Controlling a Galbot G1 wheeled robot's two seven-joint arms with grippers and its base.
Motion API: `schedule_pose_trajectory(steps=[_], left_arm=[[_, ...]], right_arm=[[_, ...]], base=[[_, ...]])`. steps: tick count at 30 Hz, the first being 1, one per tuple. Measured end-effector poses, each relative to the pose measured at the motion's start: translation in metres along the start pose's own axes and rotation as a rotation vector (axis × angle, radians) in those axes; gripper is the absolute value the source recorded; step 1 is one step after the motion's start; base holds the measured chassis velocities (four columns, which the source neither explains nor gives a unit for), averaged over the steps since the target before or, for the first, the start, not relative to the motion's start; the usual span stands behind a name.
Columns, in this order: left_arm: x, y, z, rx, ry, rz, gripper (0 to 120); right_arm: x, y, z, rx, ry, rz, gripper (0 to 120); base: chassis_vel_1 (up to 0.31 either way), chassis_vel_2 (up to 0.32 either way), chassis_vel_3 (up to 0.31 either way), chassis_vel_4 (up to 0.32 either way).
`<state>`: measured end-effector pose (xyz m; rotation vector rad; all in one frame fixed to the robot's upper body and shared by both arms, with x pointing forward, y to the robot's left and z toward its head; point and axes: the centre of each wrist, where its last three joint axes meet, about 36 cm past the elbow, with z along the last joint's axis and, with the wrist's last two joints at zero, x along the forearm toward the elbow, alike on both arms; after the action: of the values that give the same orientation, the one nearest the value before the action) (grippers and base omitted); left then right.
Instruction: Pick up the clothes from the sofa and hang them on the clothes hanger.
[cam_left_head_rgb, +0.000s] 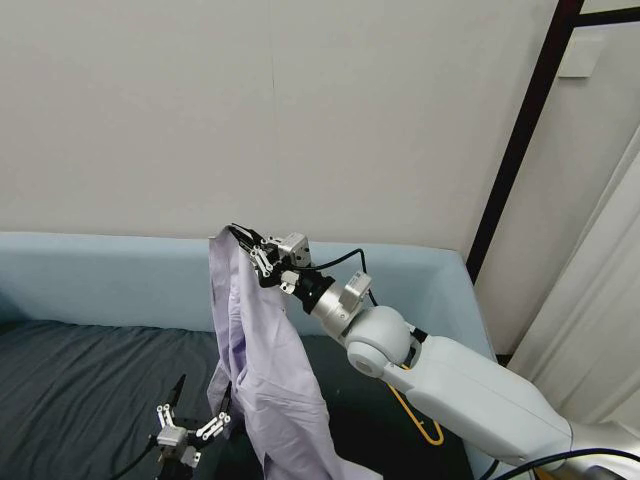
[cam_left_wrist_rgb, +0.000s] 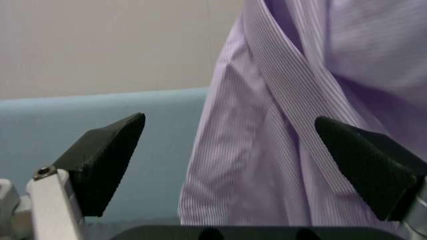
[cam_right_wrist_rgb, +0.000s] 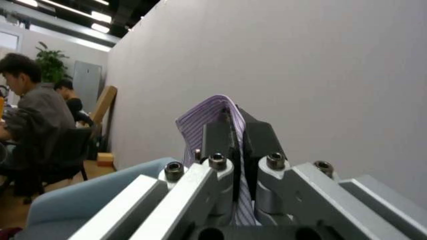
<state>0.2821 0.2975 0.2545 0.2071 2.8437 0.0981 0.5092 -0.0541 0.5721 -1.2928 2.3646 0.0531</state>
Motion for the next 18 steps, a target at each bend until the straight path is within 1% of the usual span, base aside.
schedule_pose_trajectory(steps=[3,5,10,15,18], left_arm=[[0.006,0.002,0.005,-0.027,0.016,0.012,100],[0.012,0.005,0.011,-0.053,0.041,0.017,100],[0.015,0.006,0.017,-0.062,0.058,0.017,100],[0.014,0.0,0.018,-0.055,0.057,0.03,100],[0.015,-0.007,0.02,-0.043,0.049,0.08,100]], right_arm=[[-0.004,-0.003,-0.001,0.007,-0.009,0.007,0],[-0.009,-0.007,-0.006,0.013,-0.024,0.017,0],[-0.014,-0.014,-0.016,0.021,-0.05,0.028,0],[-0.019,-0.02,-0.028,0.027,-0.078,0.034,0],[-0.023,-0.023,-0.036,0.033,-0.095,0.038,0]], base=[[0.0,0.0,0.0,0.0],[0.0,0.0,0.0,0.0],[0.0,0.0,0.0,0.0],[0.0,0.0,0.0,0.0],[0.0,0.0,0.0,0.0]])
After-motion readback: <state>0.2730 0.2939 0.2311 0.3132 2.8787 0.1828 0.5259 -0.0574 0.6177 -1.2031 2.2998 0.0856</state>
